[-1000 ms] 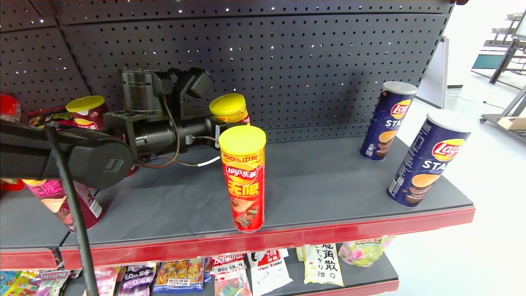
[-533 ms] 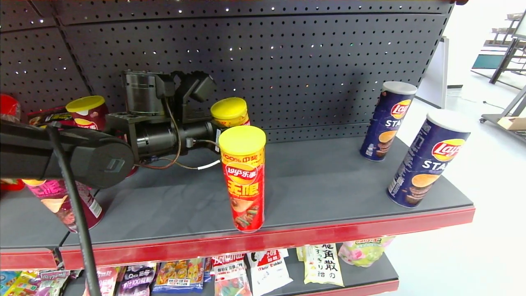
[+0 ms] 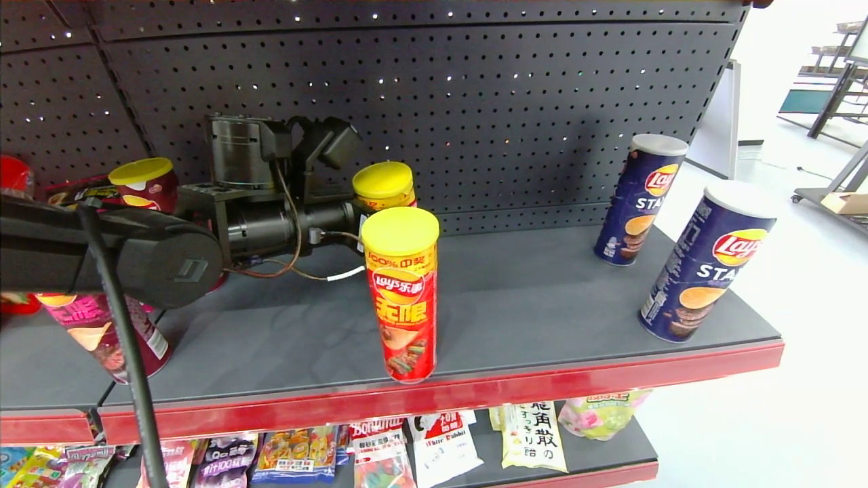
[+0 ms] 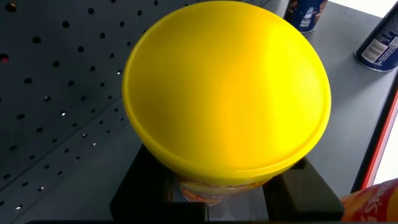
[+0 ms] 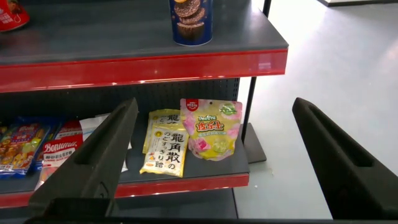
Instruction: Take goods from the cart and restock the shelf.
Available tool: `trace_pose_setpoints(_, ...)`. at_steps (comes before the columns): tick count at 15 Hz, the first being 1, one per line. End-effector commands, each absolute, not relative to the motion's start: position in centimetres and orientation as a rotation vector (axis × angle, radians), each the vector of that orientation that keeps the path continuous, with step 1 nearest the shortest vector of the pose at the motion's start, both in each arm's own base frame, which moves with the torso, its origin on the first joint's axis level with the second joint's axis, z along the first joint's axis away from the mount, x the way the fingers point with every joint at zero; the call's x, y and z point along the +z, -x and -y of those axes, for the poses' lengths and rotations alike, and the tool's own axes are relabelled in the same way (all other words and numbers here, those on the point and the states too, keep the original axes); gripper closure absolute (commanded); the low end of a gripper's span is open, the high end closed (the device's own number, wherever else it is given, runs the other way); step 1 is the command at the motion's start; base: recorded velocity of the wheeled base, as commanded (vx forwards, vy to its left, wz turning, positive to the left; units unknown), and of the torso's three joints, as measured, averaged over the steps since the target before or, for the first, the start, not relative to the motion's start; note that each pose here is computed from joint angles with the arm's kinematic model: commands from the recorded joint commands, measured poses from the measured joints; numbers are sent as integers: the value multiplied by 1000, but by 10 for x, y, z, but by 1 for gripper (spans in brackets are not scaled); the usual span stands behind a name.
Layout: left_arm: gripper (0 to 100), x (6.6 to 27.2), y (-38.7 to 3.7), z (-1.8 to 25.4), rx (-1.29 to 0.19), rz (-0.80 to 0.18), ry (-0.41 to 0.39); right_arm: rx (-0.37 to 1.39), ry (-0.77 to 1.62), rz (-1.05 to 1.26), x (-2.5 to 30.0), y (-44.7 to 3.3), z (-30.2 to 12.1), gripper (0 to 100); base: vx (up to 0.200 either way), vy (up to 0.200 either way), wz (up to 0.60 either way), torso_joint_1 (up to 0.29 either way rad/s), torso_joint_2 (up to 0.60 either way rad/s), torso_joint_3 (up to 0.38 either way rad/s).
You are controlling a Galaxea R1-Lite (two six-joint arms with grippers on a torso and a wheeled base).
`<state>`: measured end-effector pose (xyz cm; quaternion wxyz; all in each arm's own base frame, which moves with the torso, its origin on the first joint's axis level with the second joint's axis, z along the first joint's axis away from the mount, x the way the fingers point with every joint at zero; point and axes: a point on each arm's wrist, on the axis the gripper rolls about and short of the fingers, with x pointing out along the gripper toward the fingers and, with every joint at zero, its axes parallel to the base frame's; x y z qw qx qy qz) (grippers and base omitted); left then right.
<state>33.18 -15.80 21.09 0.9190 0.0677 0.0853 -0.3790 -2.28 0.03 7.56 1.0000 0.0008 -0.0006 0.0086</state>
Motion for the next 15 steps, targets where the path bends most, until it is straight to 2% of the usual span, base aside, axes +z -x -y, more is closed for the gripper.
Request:
trace_pose_setpoints(1, 100, 213, -331, 161, -787, -165, -138, 18, -2, 0, 76, 23, 0, 0, 0, 0, 0, 0, 0, 0)
trace_pose_setpoints(15, 100, 211, -335, 155, -766, -177, -135, 17, -2, 0, 76, 23, 0, 0, 0, 0, 0, 0, 0, 0)
